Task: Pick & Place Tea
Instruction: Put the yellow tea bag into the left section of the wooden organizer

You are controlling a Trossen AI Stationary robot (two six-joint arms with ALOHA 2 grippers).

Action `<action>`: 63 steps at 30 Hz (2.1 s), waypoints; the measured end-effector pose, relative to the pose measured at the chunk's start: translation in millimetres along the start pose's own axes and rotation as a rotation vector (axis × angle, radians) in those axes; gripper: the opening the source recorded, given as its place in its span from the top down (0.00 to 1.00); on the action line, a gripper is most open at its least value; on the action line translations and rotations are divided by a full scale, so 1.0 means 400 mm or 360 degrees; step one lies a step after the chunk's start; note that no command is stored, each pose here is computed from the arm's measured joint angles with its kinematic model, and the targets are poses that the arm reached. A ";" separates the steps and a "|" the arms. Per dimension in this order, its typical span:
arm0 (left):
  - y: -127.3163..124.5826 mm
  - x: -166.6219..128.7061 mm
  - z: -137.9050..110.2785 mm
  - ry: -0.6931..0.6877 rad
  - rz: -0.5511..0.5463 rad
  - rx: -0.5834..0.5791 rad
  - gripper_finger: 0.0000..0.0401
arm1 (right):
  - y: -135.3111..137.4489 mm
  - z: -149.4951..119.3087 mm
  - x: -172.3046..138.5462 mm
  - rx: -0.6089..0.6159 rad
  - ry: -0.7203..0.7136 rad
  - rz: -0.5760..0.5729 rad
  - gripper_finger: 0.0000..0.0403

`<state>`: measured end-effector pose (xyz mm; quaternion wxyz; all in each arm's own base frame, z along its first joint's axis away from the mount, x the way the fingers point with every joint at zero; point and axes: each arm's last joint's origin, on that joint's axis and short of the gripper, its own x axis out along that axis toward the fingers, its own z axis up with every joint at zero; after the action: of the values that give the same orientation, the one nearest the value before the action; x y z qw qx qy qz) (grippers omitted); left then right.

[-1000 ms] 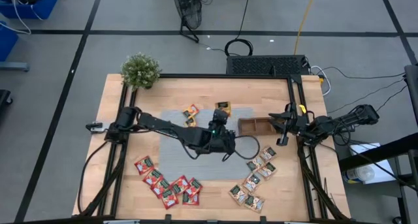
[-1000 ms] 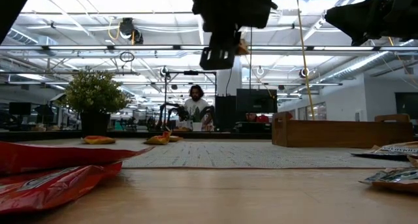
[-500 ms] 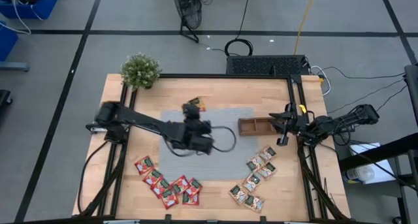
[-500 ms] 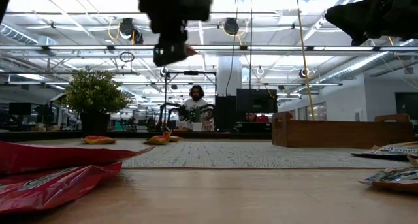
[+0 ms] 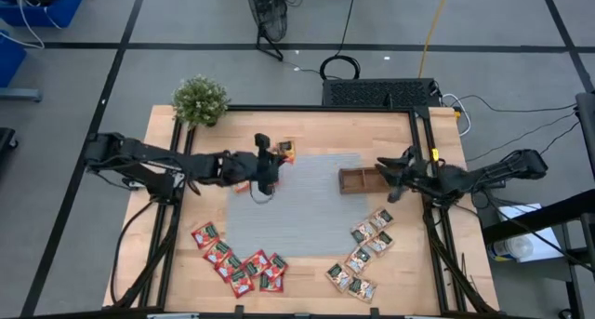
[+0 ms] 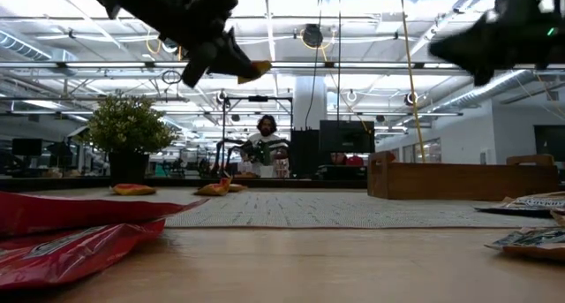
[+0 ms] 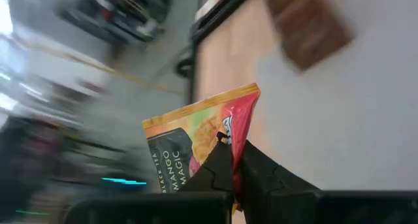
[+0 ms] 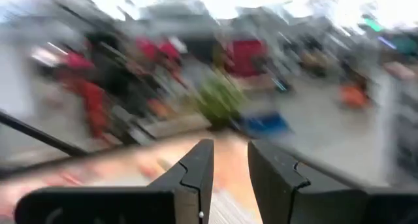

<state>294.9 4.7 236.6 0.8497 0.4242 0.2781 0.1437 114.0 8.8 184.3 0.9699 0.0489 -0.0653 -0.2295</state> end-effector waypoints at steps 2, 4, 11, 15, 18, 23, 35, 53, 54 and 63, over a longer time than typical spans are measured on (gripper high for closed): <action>-0.012 0.024 0.011 0.0105 0.0099 0.0160 0.98 | -0.003 -0.028 0.018 -0.0038 0.0155 -0.0136 0.80; -0.023 0.047 0.016 0.0197 0.0150 0.0261 0.95 | 0.005 -0.008 0.049 0.0031 0.0160 -0.0216 0.80; -0.087 0.117 0.087 0.0289 0.0267 0.0674 0.98 | 0.043 -0.002 0.200 -0.0073 0.0355 -0.0005 0.80; -0.113 0.132 0.145 0.0295 0.0336 0.0834 0.96 | 0.043 -0.001 0.300 -0.0075 0.0296 -0.0073 0.80; -0.138 0.141 0.171 0.0307 0.0332 0.0939 0.98 | 0.021 -0.006 0.357 -0.0044 0.0319 -0.0151 0.78; -0.133 0.133 0.185 0.0380 0.0384 0.0964 0.96 | -0.016 -0.014 0.408 0.0267 0.0361 0.0186 0.66; -0.135 0.140 0.170 0.0385 0.0318 0.0977 0.98 | 0.013 -0.008 0.426 0.0465 0.0319 0.0466 0.46; -0.138 0.141 0.165 0.0396 0.0312 0.0864 0.94 | 0.036 -0.011 0.476 0.0445 0.0324 0.0577 0.76; -0.138 0.141 0.165 0.0395 0.0311 0.0862 0.95 | 0.037 -0.013 0.475 0.0419 0.0339 0.0609 0.83; -0.140 0.139 0.169 0.0336 0.0339 0.0562 0.89 | 0.058 -0.011 0.466 0.0192 0.0310 0.0642 1.00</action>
<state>380.2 -45.2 205.1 0.7086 0.5758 0.3399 0.2254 290.0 -54.6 202.3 0.9932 0.1147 0.0067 -0.0208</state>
